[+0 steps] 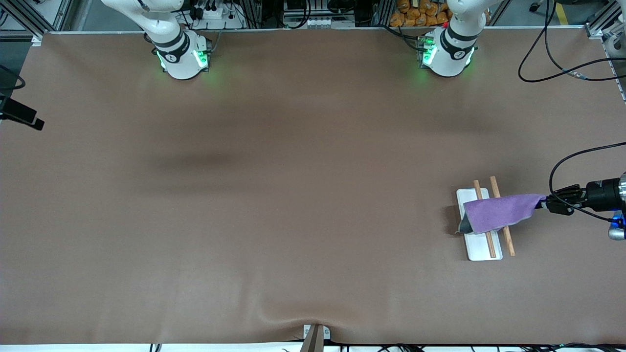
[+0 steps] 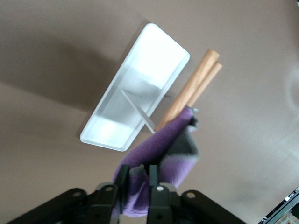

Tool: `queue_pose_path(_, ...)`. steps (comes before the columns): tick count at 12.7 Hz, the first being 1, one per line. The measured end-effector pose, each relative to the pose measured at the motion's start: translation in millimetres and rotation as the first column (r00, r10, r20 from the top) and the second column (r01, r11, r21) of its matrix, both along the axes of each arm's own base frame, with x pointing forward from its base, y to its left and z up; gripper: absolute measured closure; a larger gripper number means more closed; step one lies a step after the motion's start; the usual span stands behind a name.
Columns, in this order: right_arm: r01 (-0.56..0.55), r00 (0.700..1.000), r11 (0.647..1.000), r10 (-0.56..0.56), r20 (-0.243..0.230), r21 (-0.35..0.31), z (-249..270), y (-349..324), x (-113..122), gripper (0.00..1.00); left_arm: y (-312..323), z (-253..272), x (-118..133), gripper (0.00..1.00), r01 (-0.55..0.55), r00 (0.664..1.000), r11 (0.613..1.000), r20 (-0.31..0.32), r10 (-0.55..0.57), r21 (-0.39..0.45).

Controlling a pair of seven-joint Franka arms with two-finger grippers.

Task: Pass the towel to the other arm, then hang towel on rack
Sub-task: 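Lower the towel onto the wooden rods and open the left gripper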

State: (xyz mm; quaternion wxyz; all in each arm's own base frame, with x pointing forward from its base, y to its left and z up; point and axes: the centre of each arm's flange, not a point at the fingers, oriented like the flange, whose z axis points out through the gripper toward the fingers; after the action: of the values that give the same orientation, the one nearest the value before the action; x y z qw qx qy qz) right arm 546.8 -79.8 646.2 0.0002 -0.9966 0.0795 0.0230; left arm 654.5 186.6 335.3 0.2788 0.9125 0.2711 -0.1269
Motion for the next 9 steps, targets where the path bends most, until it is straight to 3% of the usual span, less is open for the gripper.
queue_pose_path(4, 0.049, 0.999, 0.999, -0.049, 0.004, 0.001, 1, 1, 0, 0.00, 14, -11, -4, 0.75, 0.040, 0.999, 0.999, 0.030, -0.040, -0.012)
queue_pose_path(6, 0.057, 0.998, 0.998, -0.057, -0.004, 0.002, -1, 2, 0, 0.00, 27, -24, -9, 0.70, 0.082, 0.995, 0.996, 0.057, -0.080, -0.025)
queue_pose_path(9, 0.056, 0.998, 0.998, -0.056, -0.021, 0.005, -3, 3, -2, 0.00, 58, -37, -20, 0.40, 0.190, 0.970, 0.981, 0.160, -0.182, -0.034)
